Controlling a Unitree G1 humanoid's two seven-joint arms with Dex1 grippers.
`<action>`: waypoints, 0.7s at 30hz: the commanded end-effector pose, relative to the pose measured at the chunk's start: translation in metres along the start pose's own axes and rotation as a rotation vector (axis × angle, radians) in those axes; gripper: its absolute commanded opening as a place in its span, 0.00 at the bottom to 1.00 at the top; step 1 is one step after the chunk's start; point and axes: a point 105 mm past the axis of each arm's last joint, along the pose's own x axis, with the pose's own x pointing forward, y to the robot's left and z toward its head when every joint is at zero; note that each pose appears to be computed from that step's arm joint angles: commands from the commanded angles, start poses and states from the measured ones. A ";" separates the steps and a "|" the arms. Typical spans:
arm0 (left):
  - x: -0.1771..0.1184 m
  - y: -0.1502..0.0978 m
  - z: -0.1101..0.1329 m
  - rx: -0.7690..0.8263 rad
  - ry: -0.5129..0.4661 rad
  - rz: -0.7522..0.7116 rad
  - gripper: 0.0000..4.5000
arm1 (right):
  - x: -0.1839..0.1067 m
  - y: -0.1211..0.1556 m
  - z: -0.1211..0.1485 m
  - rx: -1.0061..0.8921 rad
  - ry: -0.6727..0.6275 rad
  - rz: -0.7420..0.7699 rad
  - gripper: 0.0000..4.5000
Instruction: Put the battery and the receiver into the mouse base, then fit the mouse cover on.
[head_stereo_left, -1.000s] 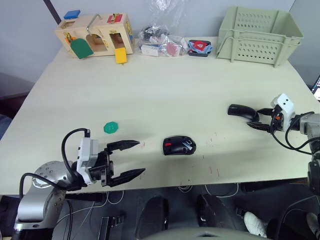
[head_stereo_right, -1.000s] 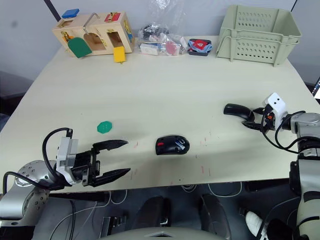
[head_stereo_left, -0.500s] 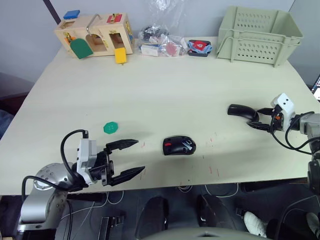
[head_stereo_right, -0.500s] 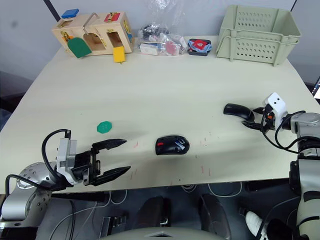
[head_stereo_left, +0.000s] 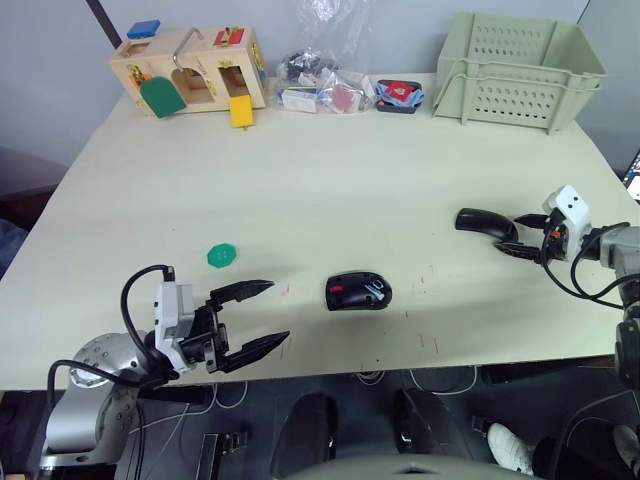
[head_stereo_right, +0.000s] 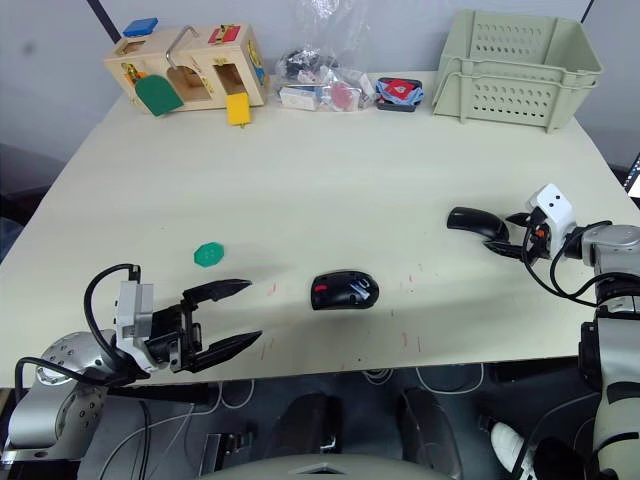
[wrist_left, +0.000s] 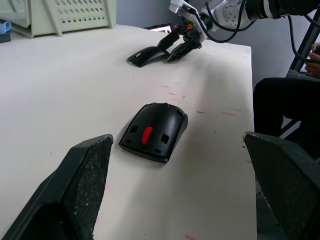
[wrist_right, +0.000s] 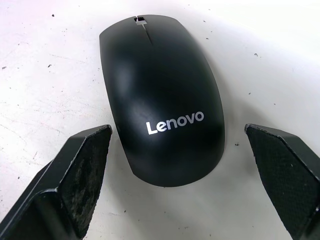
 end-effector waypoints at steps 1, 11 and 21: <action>0.001 0.000 0.009 0.041 -0.032 0.003 0.99 | -0.004 -0.007 0.018 -0.029 -0.058 -0.023 1.00; 0.002 -0.002 0.008 0.041 -0.032 0.004 0.99 | -0.004 -0.005 0.020 -0.032 -0.068 -0.008 1.00; 0.000 -0.001 0.005 0.043 -0.021 -0.002 0.99 | -0.005 0.001 0.024 -0.047 -0.093 0.048 1.00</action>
